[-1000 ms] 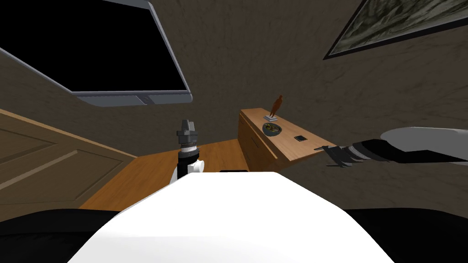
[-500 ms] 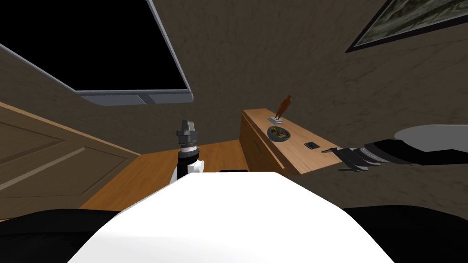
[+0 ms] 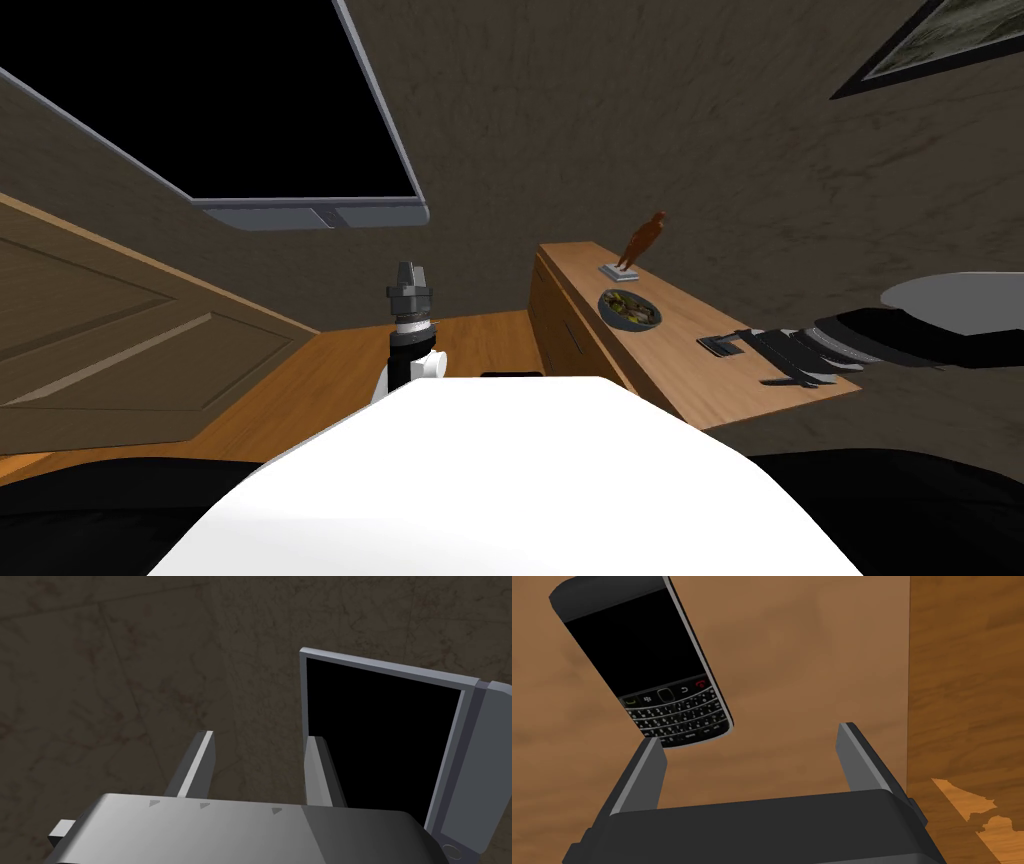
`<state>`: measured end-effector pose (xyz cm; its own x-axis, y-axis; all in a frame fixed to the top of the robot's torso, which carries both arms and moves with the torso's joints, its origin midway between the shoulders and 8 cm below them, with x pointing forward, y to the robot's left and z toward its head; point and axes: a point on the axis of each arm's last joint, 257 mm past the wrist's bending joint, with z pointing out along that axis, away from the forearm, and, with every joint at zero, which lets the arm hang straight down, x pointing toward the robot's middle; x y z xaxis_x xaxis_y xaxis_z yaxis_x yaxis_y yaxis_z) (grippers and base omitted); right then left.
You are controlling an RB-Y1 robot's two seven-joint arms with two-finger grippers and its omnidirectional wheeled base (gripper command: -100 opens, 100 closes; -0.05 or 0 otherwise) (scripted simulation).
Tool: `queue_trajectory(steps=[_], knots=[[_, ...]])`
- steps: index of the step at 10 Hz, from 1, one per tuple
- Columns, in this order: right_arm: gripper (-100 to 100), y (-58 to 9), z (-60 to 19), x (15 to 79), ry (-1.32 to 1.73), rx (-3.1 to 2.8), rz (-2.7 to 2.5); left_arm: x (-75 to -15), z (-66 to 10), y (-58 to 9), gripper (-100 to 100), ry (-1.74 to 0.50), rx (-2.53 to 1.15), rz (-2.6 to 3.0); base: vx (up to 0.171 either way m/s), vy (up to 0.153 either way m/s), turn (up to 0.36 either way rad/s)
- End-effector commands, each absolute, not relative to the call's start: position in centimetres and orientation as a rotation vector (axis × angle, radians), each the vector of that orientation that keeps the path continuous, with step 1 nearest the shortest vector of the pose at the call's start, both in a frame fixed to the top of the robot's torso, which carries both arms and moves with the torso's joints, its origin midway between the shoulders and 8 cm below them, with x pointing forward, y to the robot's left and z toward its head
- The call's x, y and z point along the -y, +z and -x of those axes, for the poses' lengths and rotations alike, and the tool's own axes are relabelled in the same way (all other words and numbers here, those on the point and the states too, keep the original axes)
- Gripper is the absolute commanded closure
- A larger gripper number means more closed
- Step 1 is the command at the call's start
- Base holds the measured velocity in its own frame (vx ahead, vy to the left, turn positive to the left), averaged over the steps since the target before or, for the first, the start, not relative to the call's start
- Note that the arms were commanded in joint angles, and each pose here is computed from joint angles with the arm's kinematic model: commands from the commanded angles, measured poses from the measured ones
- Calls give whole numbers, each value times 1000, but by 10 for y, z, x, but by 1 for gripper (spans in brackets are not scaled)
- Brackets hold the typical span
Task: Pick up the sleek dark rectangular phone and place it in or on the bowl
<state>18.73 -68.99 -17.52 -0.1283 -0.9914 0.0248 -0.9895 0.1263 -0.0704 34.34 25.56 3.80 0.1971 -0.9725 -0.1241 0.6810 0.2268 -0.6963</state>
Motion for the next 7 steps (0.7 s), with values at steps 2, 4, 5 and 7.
queue_trajectory(steps=[2, 4, 5, 7], knots=[[-100, -175, -175, 691, -70, -2362, 2050, -256, -343, 38, 0, -1247, -626, 565, 152, -9, 117], [-100, -188, -167, 694, -66, -2371, 2038, -256, -343, 38, 0, -1247, -625, 565, 10, -1, 37], [-100, -188, -170, 690, -61, -2371, 2002, -256, -343, 38, 0, -1247, -625, 565, -6, -2, 38], [-100, -188, -167, 694, -66, -2371, 2038, -256, -343, 38, 0, -1247, -625, 565, -3, 0, -3]])
